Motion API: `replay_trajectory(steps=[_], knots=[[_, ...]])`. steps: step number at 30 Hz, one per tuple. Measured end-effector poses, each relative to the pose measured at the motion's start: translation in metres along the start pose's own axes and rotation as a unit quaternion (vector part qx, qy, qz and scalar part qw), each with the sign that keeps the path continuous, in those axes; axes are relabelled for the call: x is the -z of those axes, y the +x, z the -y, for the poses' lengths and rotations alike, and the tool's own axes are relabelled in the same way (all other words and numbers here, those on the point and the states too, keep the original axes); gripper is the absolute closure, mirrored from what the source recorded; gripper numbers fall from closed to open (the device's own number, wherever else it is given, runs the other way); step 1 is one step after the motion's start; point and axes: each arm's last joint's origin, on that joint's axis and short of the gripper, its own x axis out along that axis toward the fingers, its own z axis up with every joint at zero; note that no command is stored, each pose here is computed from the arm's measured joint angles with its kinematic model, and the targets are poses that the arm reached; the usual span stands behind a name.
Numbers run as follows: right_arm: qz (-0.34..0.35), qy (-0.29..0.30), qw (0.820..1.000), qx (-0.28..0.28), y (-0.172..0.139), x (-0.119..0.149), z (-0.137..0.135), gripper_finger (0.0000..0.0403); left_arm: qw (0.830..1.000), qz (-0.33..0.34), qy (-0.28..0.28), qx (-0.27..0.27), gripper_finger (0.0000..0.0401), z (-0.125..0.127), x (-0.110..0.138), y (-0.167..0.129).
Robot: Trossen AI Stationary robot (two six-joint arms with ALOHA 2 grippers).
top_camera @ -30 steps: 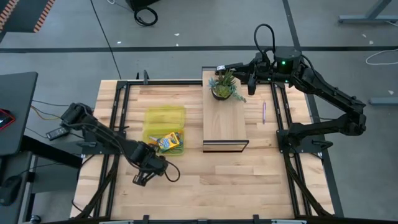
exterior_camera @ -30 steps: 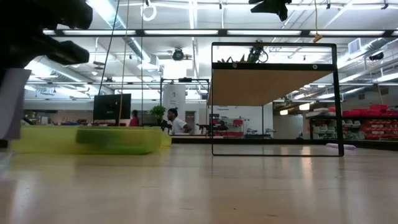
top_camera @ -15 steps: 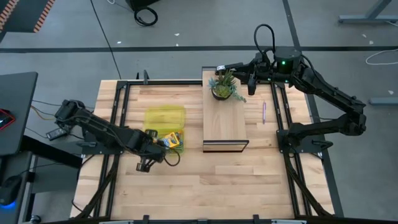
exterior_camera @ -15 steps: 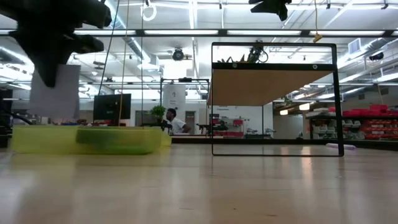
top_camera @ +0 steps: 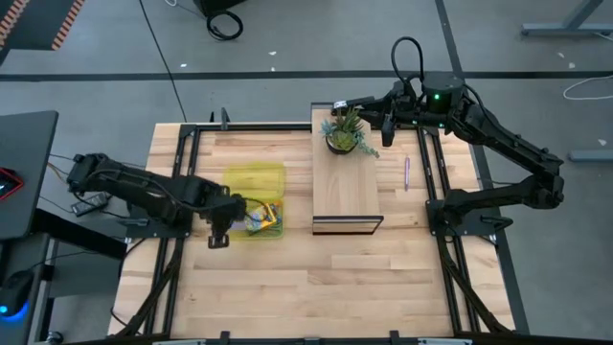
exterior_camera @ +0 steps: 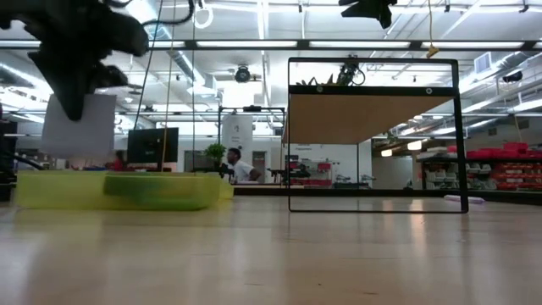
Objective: Pack school essentials
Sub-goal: Put the white sticky note into the yellow supply box
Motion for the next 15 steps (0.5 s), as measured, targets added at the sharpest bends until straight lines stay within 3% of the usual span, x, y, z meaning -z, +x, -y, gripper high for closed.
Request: replay_trajectory(steps=[5, 15], knots=[[0.0, 0.004, 1.0, 0.0, 0.0, 0.0, 0.0, 0.0243, 0.996, 0.018, -0.085, 0.016, 0.0395, -0.019, 0.0, 0.002], [0.001, 0.009, 1.0, -0.005, 0.0, 0.0, 0.0, 0.0243, 0.976, 0.091, -0.19, 0.051, 0.0389, -0.054, 0.006, -0.018]])
